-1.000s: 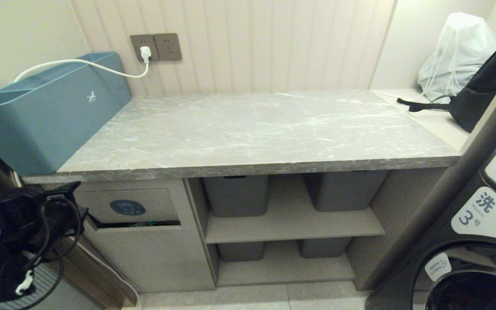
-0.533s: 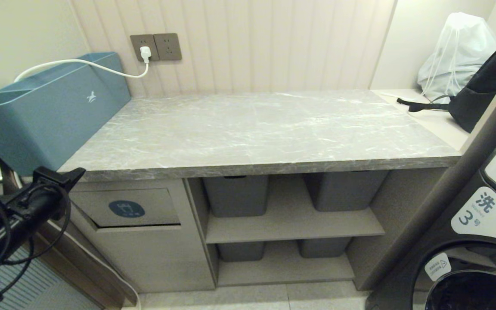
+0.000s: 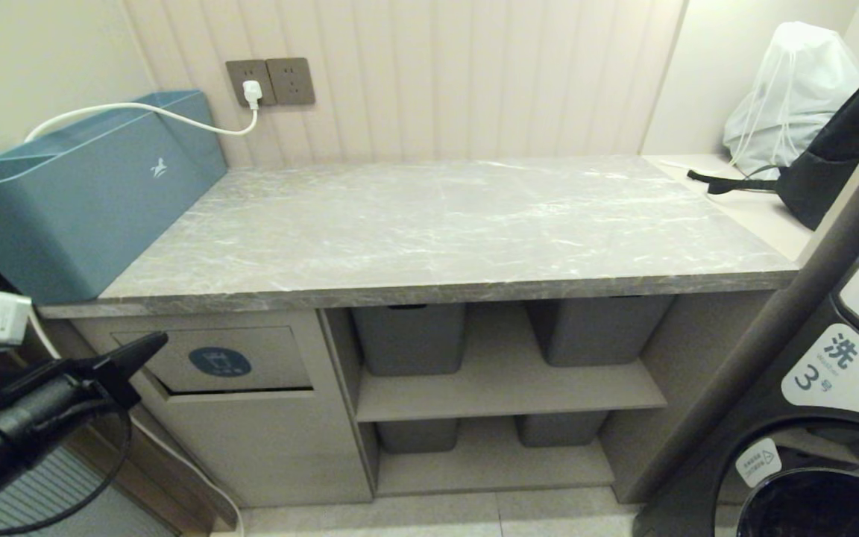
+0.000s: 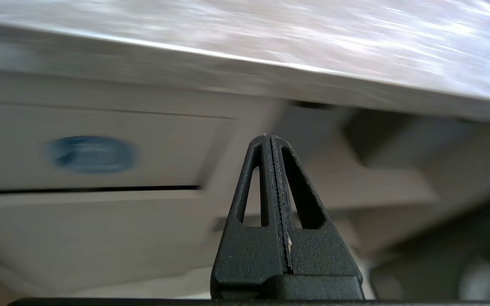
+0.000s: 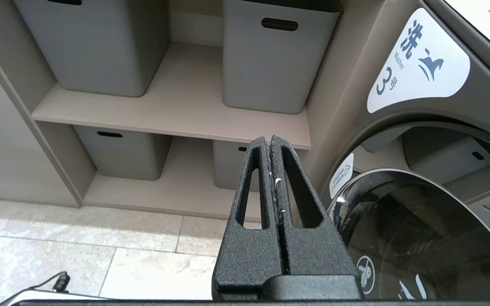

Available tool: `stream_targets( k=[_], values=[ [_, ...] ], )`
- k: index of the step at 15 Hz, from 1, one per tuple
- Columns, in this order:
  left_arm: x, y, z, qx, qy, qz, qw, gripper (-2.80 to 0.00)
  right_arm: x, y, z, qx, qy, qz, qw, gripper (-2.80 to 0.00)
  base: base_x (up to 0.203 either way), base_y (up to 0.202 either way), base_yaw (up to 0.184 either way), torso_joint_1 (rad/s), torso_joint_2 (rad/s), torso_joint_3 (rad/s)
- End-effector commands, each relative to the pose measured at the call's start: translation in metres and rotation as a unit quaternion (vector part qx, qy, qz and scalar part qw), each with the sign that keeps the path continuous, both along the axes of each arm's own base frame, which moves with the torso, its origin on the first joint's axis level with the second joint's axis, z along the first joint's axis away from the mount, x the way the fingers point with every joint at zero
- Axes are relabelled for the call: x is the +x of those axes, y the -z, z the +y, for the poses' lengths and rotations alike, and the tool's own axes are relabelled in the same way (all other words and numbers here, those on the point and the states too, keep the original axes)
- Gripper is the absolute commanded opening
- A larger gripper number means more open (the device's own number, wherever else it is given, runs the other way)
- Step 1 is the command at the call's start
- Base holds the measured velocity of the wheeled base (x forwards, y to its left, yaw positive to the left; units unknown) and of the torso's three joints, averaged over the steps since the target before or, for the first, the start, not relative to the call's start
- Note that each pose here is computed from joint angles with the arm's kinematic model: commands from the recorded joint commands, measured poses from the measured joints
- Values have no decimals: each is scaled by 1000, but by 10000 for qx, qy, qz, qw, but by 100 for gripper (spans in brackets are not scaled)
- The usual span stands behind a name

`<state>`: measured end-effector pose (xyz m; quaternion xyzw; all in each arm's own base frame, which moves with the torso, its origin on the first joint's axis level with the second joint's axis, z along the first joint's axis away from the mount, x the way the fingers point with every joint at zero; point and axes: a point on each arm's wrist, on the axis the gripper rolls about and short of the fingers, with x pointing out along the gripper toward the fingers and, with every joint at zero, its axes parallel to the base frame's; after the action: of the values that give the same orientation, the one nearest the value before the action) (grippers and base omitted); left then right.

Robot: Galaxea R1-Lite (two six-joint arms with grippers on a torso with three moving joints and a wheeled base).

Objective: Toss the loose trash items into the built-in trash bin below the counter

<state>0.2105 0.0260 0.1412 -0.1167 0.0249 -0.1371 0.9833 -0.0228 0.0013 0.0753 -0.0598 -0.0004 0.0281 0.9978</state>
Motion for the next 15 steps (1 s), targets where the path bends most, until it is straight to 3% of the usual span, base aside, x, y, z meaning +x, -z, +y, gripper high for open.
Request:
stream_targets(
  k=[1,3,5,8,12,15],
  values=[
    [-22,-11,-11,43,251,-294,9992,-280,0,0,0,-7,-3,-13,10000,-280,0,0,0,0,0,0],
    [-54,-2,-24,23,595,-138,9981,-280,0,0,0,1,-3,-13,10000,-280,0,0,0,0,0,0],
    [-72,8,-25,144,338,280,9989,-280,0,0,0,-5,-3,-13,10000,-280,0,0,0,0,0,0],
    [-100,18,-26,807,98,814,9934,-280,0,0,0,1,-3,-9,10000,-280,0,0,0,0,0,0],
    [-155,43,-28,1318,-181,1787,9749,-280,0,0,0,-7,-3,-13,10000,-280,0,0,0,0,0,0],
    [-190,53,-27,1762,-780,1569,9686,-280,0,0,0,1,-3,-13,10000,-280,0,0,0,0,0,0]
  ],
)
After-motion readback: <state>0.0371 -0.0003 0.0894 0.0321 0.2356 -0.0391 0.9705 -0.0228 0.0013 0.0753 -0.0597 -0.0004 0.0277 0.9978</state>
